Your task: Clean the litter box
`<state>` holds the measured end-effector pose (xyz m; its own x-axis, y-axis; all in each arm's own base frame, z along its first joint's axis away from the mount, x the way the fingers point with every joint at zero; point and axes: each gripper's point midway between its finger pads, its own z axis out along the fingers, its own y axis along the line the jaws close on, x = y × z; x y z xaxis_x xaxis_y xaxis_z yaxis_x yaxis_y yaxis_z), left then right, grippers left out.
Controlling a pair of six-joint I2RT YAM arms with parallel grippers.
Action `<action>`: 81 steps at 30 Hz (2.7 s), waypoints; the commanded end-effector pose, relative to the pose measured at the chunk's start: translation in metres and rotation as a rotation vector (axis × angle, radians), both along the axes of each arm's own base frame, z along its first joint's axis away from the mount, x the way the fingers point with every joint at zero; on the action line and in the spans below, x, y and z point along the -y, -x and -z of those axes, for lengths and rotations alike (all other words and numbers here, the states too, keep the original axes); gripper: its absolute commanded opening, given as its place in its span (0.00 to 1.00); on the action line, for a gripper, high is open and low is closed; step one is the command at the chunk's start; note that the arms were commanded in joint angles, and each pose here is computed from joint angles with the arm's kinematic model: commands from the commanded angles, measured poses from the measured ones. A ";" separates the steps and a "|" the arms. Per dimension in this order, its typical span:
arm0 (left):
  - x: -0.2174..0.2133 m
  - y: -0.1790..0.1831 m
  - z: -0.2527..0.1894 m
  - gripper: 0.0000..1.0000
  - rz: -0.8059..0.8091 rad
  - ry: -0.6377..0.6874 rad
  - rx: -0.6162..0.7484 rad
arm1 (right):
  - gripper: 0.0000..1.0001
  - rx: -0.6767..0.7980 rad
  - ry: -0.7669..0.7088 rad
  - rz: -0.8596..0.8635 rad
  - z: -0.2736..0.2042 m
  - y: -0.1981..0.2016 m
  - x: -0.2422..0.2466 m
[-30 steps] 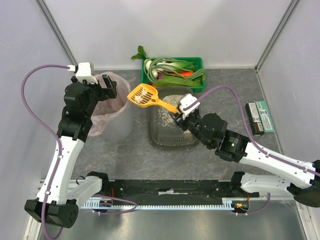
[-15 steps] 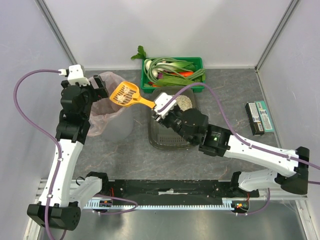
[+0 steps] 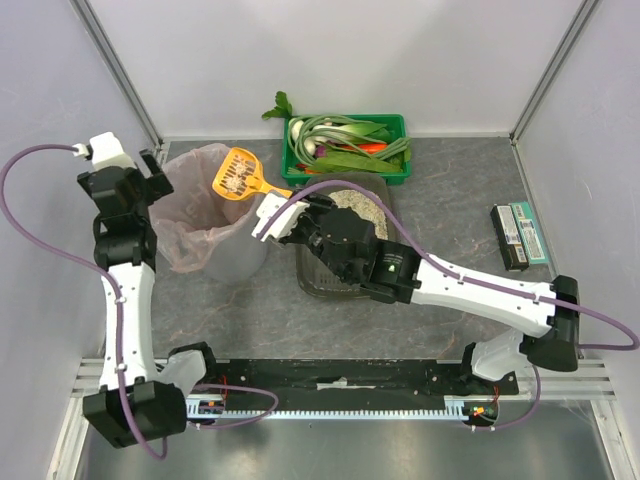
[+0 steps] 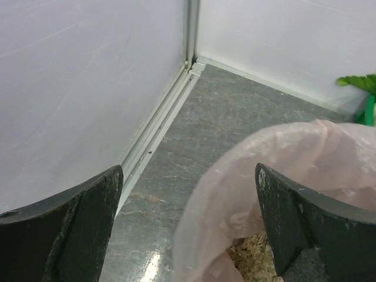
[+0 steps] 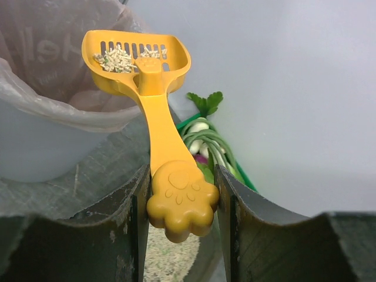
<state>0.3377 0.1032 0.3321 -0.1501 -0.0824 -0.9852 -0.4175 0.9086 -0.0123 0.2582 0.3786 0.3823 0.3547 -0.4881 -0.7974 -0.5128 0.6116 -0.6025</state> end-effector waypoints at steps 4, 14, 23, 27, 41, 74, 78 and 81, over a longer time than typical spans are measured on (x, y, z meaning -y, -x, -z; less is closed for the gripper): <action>-0.005 -0.005 -0.012 0.99 0.072 0.145 0.087 | 0.00 0.166 0.107 -0.002 -0.030 -0.010 -0.010; -0.004 -0.026 0.020 0.97 0.187 0.283 0.002 | 0.00 0.367 0.340 -0.039 -0.023 -0.016 -0.029; 0.017 -0.047 0.052 0.85 0.324 0.406 -0.077 | 0.00 0.546 0.494 -0.034 -0.027 -0.014 -0.035; 0.026 -0.053 0.060 0.79 0.370 0.451 -0.095 | 0.00 0.622 0.571 -0.029 -0.026 -0.012 -0.038; 0.071 -0.064 0.073 0.29 0.509 0.525 -0.145 | 0.00 0.792 0.737 0.031 -0.016 -0.008 -0.037; 0.107 -0.062 0.074 0.02 0.429 0.507 -0.058 | 0.00 0.509 0.049 0.427 -0.074 0.009 0.073; 0.112 -0.062 0.071 0.02 0.450 0.531 -0.054 | 0.00 0.293 0.001 0.532 -0.043 0.007 0.108; 0.112 -0.061 0.068 0.12 0.458 0.523 -0.050 | 0.00 0.156 -0.083 0.542 -0.021 0.011 0.128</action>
<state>0.3985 0.0006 0.2720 -0.3001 -0.4154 -0.8587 -0.0067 0.9011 -0.4336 0.2538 0.2989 0.4184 0.3622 -0.7585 -0.5418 0.0483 0.5957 -0.8017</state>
